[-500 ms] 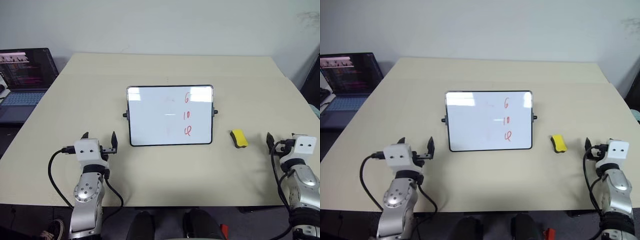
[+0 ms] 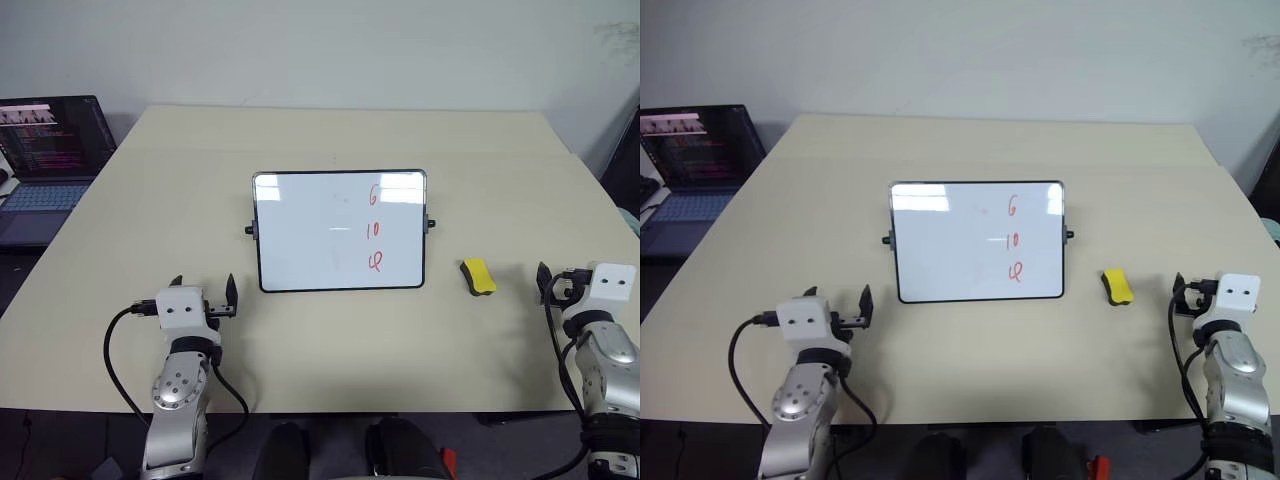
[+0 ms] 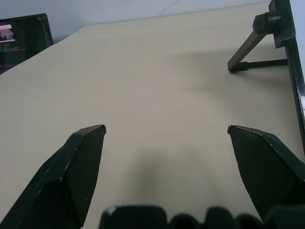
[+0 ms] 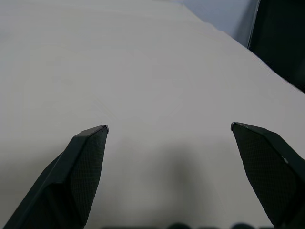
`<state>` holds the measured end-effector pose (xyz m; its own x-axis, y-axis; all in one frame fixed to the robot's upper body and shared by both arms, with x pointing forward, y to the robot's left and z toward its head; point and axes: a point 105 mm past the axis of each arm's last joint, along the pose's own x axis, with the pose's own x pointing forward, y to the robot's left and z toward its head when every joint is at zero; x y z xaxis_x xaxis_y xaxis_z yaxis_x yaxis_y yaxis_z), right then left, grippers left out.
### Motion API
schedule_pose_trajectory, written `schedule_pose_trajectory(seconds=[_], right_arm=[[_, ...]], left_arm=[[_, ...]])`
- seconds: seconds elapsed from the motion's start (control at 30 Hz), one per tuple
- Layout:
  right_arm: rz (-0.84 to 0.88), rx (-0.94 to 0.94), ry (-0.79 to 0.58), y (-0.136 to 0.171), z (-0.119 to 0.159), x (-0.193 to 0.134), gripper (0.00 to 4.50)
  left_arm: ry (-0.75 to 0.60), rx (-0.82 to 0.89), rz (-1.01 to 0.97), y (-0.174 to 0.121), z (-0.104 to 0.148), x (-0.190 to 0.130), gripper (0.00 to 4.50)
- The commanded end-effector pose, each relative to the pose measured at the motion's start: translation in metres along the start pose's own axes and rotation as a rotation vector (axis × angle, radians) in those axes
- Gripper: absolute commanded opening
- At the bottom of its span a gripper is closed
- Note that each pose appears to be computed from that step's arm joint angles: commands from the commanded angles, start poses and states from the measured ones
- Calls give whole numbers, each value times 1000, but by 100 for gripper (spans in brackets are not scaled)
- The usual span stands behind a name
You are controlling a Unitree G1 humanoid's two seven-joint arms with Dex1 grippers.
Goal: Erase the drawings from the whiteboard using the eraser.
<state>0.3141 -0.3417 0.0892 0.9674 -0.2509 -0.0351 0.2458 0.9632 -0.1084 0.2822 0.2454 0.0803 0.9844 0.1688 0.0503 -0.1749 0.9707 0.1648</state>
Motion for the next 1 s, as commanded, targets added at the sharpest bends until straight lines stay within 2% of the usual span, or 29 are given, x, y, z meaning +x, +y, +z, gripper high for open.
schedule_pose_trajectory(seconds=[0.03,0.13,0.27,0.33,0.47,0.6,0.7,0.83,1.0], right_arm=[[-67,-8,-91,-11,24,-5,449],[-118,-8,-134,-15,32,-10,449],[-61,34,-179,4,46,-17,449],[-37,117,-178,15,52,-22,449],[131,154,-146,45,60,-31,449],[213,190,-147,63,74,-39,449],[294,163,-119,79,77,-46,449],[405,127,22,104,59,-53,449],[393,120,69,113,59,-45,449]], left_arm=[[-91,40,12,19,24,1,450],[-119,70,-16,29,37,7,450],[-182,79,-198,20,65,19,450],[-213,55,-278,21,85,29,450],[-292,26,-490,1,126,40,450],[-296,25,-689,-19,145,47,450],[-255,19,-876,-41,149,46,450],[-181,103,-1223,-78,152,21,450],[-183,246,-1398,-100,152,8,450]])
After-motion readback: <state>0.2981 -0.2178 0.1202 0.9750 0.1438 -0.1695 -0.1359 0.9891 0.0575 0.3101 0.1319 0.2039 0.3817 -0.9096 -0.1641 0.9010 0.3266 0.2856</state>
